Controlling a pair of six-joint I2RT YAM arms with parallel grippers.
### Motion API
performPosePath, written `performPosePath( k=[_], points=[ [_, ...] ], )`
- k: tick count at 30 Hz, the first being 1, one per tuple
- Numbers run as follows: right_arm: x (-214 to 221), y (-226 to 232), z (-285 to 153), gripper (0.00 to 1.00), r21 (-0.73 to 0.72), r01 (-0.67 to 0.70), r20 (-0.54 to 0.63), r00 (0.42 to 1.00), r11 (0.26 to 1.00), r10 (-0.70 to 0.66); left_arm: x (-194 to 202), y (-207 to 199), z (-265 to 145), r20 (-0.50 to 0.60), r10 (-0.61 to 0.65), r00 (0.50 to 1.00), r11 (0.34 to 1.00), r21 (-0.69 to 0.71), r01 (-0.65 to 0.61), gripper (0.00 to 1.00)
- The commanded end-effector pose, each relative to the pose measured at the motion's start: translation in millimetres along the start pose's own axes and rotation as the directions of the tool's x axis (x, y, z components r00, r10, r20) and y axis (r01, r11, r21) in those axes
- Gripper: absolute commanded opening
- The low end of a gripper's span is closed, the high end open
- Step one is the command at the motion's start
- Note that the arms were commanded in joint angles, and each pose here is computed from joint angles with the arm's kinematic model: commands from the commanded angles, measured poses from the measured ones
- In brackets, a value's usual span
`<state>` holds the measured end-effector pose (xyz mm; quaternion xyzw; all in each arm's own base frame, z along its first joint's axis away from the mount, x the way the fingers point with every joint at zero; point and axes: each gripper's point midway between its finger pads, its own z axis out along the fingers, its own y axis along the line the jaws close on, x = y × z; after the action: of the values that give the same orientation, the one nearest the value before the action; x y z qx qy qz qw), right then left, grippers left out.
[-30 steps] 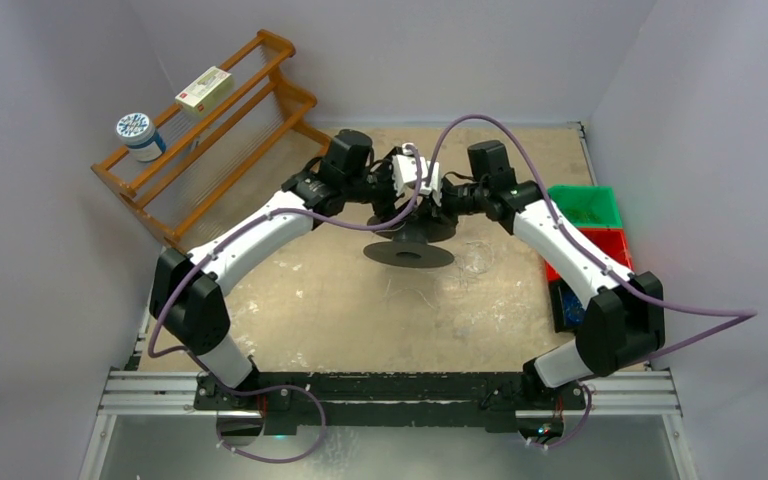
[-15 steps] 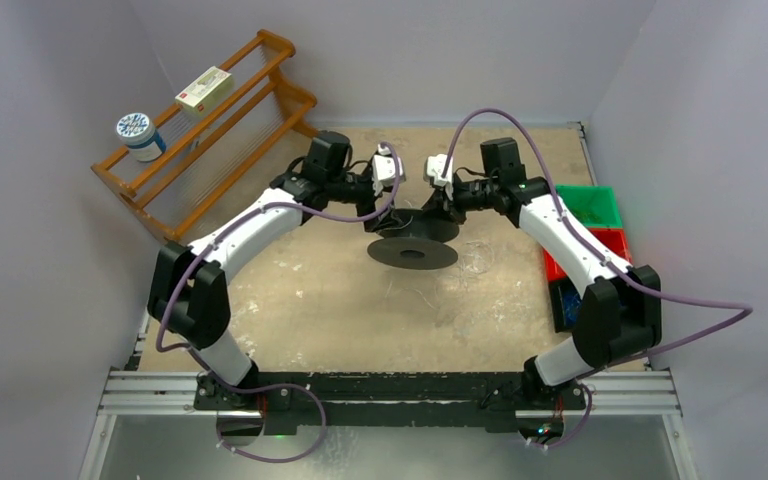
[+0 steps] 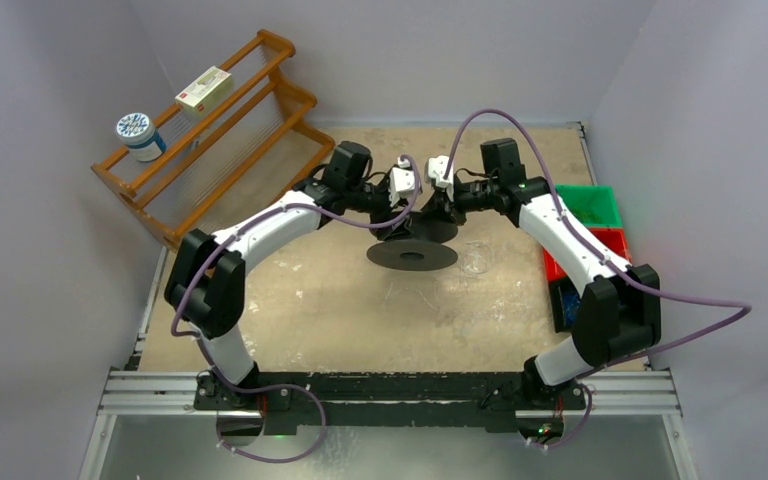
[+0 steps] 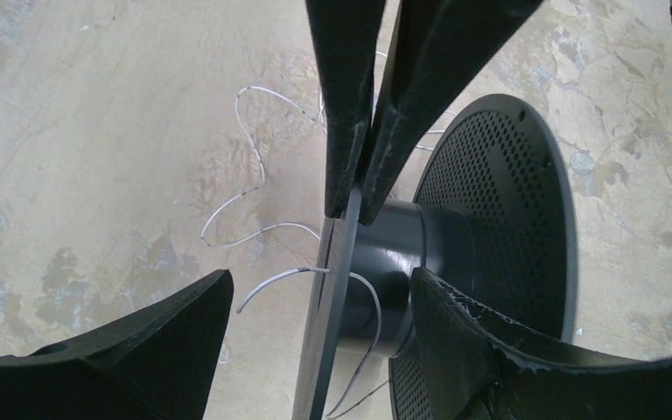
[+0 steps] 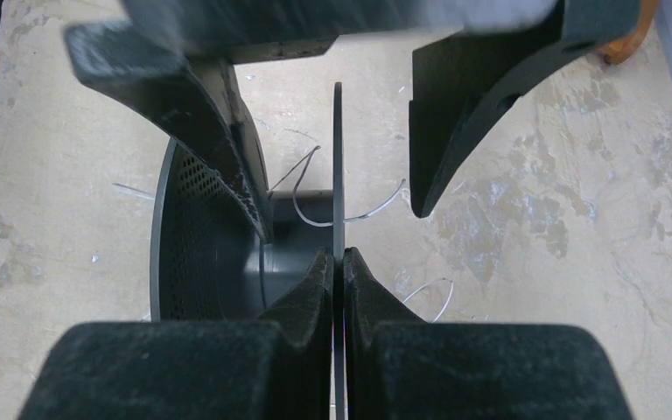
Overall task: Wrap the cables
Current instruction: Wrap the cable around the cable reel.
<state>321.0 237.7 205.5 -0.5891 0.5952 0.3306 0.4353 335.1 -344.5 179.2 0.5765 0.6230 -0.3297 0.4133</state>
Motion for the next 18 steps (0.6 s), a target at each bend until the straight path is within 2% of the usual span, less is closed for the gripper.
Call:
performPosePath(
  k=[1,9,15,18],
  points=[
    [-18,0,-3,0.00,-0.022,0.040,0.054,0.998,0.999,-0.039,-20,5,6,0.053,0.021,0.998,1.000,0.012,-0.022,0.71],
    [-15,-1,-4,0.00,-0.021,0.038,0.051,0.998,0.999,-0.037,-32,1,10,0.084,-0.009,0.996,0.998,0.064,0.003,0.67],
    [-15,-1,-4,0.00,-0.023,0.040,0.054,0.998,0.999,-0.038,-28,9,16,0.074,-0.044,0.996,0.998,0.037,0.041,0.56],
    [-15,-2,-5,0.00,-0.019,0.039,0.052,0.998,0.999,-0.038,-18,10,19,0.046,-0.041,0.998,0.999,0.034,0.039,0.54]
  ],
)
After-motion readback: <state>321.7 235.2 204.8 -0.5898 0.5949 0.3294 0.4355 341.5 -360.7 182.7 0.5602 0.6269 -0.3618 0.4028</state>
